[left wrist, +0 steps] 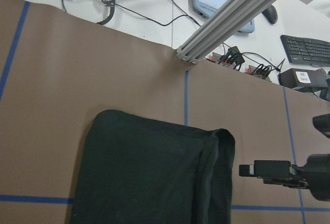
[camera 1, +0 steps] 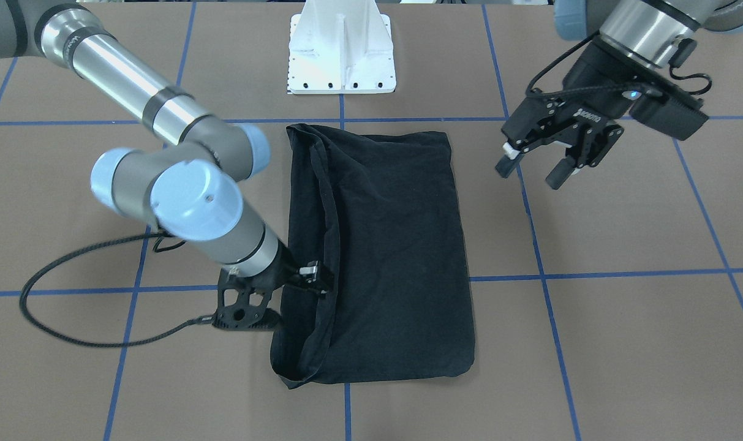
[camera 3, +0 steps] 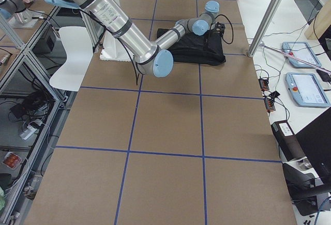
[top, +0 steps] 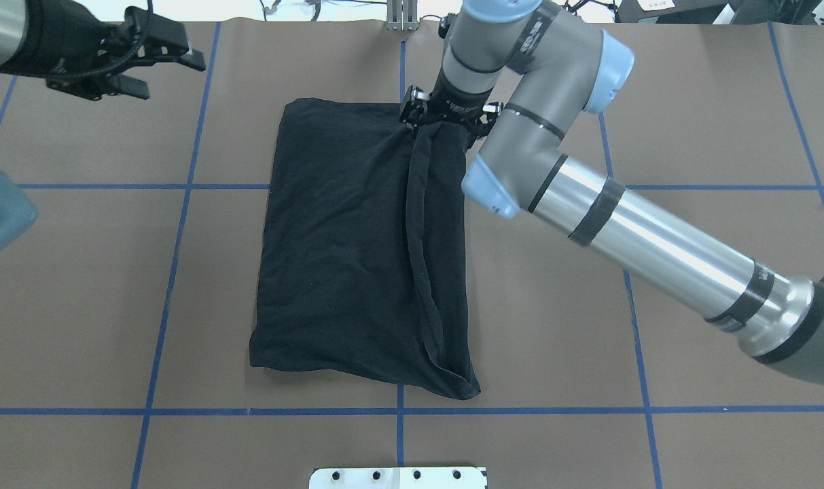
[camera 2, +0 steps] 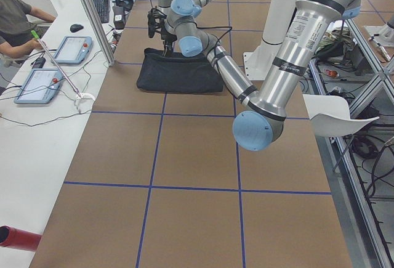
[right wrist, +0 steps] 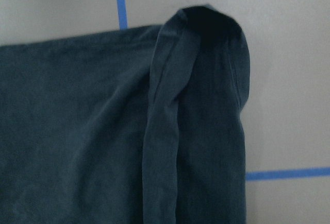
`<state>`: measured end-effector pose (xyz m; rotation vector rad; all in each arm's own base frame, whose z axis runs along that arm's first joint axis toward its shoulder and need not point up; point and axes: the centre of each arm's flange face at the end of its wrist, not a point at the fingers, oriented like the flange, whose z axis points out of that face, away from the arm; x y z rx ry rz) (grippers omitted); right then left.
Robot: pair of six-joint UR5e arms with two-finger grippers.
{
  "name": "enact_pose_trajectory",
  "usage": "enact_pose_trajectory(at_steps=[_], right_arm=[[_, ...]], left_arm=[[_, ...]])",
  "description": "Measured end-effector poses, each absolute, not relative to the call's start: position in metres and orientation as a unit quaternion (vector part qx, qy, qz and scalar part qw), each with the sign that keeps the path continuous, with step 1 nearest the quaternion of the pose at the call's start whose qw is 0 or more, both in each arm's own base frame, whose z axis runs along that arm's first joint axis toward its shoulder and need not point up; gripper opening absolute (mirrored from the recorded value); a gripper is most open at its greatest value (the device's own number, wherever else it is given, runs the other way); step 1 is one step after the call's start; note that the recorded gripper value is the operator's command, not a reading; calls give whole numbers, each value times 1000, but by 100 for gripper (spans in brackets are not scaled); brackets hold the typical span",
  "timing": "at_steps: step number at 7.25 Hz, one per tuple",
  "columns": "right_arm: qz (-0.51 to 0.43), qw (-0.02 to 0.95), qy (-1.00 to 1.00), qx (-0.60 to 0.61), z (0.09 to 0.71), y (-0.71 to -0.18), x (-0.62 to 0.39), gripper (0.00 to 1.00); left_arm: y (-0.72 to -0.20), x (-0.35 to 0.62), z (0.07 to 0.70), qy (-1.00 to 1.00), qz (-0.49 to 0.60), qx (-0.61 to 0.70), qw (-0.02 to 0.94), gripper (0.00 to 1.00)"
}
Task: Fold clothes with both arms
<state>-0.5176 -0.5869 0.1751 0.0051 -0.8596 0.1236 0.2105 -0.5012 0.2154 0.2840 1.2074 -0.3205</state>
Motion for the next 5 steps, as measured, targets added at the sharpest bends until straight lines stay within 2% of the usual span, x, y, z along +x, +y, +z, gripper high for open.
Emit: enact_pose_trajectory(at_steps=[2, 5], right_arm=[[37, 937, -346, 17, 171, -516, -566, 98], [1, 960, -279, 28, 206, -475, -603, 99]], left_arm=[[-492, 207, 227, 551, -157, 113, 812, 100], [-490, 210, 231, 551, -152, 94, 815, 100]])
